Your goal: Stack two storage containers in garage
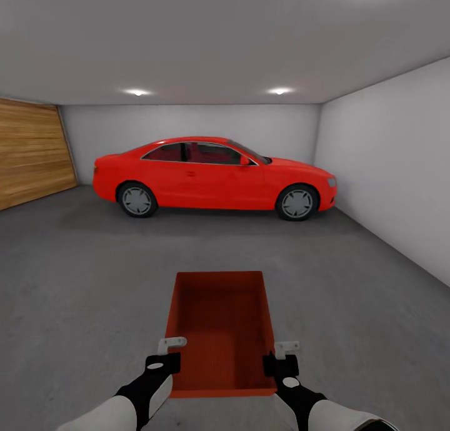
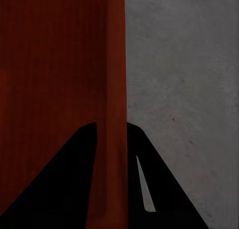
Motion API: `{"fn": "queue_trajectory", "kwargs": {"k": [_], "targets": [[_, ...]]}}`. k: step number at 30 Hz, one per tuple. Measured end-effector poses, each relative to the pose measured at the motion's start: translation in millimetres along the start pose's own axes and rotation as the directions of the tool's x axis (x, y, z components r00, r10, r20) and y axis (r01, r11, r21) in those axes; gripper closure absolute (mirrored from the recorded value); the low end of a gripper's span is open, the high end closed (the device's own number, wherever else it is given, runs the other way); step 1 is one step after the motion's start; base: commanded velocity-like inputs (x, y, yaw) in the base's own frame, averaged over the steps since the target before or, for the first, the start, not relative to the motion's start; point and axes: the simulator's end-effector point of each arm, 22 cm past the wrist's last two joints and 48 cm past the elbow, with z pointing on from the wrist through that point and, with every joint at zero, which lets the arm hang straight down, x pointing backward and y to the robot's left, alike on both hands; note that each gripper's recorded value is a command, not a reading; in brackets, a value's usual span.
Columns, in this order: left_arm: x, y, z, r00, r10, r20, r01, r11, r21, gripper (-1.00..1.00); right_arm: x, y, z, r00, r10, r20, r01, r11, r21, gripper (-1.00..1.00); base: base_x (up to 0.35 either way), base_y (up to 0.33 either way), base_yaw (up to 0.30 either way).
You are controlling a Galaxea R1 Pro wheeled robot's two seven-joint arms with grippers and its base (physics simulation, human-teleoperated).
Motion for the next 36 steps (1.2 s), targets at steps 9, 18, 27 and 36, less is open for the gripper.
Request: {"fn": "queue_trajectory", "kwargs": {"k": [9,18,27,36], "targets": [[0.0,0.2,0.1,1.0,0.0,0.0,0.0,1.0,0.0,1.0,0.0,0.2,0.0,1.0,0.0,0.0,0.0,1.0,0.0,1.0,0.322,0.0,0.0],[0.0,0.0,0.0,1.0,0.0,0.0,0.0,1.0,0.0,1.0,0.0,0.0,0.0,1.0,0.0,0.0,0.0,1.0,0.0,1.0,0.322,0.0,0.0],[0.4,0.0,0.0,1.0,0.0,-0.001,0.0,1.0,0.0,1.0,0.3,0.1,0.0,1.0,0.0,-0.001,0.0,1.0,0.0,1.0,0.322,0.0,0.0],[1.4,0.2,0.1,1.0,-0.001,-0.003,0.001,1.0,0.0,1.0,0.9,0.3,-0.1,1.0,-0.002,-0.004,0.002,1.0,-0.001,1.0,0.322,0.0,0.0]]}}
